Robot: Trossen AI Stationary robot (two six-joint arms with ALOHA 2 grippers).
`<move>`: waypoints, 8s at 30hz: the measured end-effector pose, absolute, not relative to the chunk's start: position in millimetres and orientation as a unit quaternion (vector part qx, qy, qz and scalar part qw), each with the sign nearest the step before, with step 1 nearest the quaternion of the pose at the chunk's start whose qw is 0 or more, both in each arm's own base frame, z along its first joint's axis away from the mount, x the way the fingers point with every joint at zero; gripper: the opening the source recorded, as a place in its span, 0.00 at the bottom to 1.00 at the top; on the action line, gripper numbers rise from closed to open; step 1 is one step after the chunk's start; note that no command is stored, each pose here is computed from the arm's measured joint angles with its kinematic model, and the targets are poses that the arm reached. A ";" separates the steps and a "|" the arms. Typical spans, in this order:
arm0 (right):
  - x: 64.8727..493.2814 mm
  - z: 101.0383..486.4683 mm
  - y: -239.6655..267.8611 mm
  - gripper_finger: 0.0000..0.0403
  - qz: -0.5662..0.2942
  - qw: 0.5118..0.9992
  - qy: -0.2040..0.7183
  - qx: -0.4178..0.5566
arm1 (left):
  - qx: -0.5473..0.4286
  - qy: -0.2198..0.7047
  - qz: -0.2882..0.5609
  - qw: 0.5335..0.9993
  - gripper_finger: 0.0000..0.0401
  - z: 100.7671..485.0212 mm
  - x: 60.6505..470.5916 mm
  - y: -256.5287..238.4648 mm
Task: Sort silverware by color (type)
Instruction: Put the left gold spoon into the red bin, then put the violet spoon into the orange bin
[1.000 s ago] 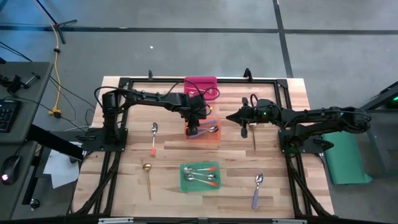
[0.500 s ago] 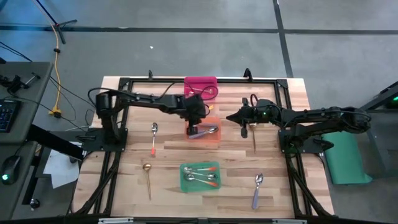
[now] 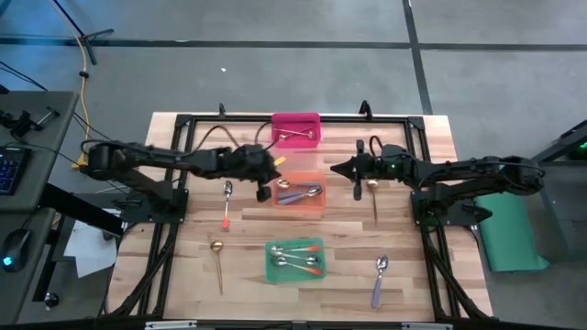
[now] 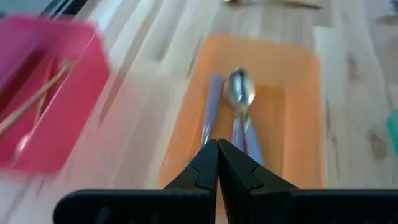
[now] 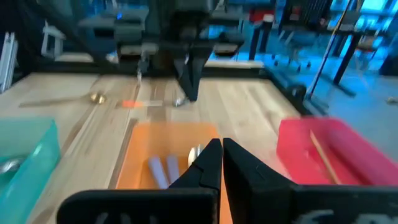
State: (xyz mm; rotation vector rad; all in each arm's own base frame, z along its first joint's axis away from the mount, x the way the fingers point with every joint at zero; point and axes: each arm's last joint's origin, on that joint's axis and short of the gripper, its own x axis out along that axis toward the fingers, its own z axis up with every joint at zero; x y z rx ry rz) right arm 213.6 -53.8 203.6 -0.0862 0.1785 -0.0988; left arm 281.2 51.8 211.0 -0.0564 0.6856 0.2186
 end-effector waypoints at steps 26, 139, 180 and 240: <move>241.9 178.0 -58.3 0.00 -0.042 0.996 0.051 -0.056 | -0.130 0.358 0.182 0.907 0.00 185.6 233.4 -3.5; 248.1 170.3 -2.4 0.00 -0.014 0.995 0.091 -0.044 | -0.197 0.351 0.208 0.892 0.01 239.1 231.1 48.3; 244.0 168.9 -43.0 0.00 -0.118 0.985 0.106 -0.065 | 0.012 0.314 0.161 0.936 0.01 237.1 328.8 295.0; 243.5 170.2 -46.2 0.00 -0.151 0.982 0.099 -0.049 | 0.008 0.285 0.126 0.950 0.01 210.2 326.1 291.4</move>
